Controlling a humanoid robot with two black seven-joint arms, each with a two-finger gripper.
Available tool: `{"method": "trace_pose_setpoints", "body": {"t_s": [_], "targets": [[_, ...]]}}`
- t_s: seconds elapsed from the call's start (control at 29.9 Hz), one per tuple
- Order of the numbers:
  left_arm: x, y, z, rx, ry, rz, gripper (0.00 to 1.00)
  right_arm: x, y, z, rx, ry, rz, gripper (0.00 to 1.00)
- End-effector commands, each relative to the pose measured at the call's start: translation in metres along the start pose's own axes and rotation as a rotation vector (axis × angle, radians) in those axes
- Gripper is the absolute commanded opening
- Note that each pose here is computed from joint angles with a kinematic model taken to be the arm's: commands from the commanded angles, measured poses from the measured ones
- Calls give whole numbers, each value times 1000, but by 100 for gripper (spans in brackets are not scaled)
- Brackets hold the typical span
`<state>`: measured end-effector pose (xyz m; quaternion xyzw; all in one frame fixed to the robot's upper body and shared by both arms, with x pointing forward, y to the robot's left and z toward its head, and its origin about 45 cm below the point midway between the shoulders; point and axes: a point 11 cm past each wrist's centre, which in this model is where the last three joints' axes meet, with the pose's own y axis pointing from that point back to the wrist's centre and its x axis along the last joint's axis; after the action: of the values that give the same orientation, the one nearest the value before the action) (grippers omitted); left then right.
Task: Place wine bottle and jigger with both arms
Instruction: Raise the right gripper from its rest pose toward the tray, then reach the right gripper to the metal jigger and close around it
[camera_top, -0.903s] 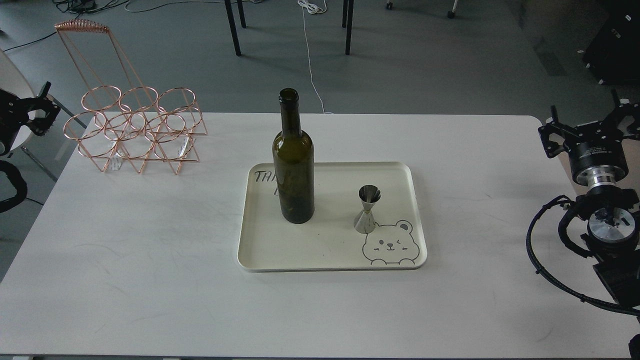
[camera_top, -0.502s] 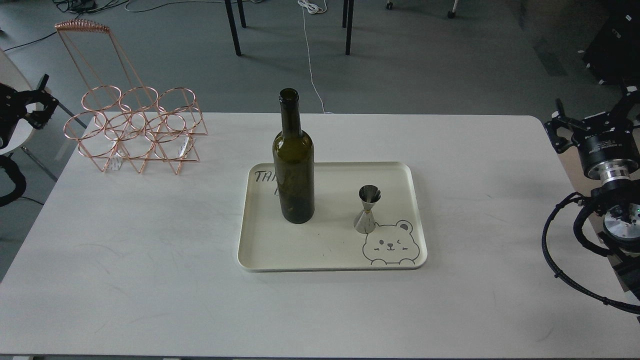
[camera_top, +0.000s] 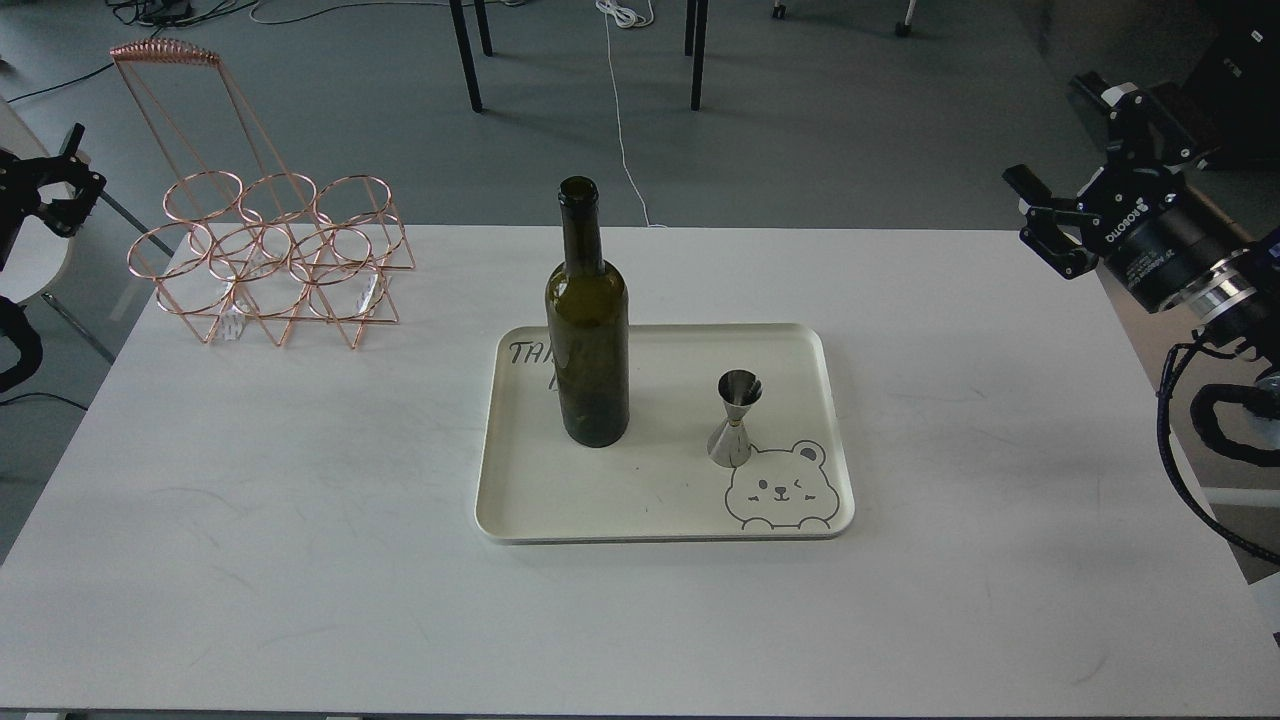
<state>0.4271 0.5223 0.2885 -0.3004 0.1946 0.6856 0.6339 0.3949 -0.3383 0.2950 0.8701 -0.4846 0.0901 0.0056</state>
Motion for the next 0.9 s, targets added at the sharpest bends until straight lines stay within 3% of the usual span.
{"method": "trace_pose_setpoints", "body": {"t_s": [0.0, 0.4, 0.7, 0.87], "targets": [[0, 0, 0, -1, 2, -1, 98, -30, -5, -1, -25, 287, -111, 98], [0, 0, -2, 3, -1, 0, 98, -120, 14, 64, -31, 874, -477, 98], [-1, 0, -4, 4, 2, -1, 98, -132, 32, 99, -32, 1157, -645, 98], [0, 0, -4, 2, 4, 0, 98, -142, 13, 105, -10, 1162, -647, 97]]}}
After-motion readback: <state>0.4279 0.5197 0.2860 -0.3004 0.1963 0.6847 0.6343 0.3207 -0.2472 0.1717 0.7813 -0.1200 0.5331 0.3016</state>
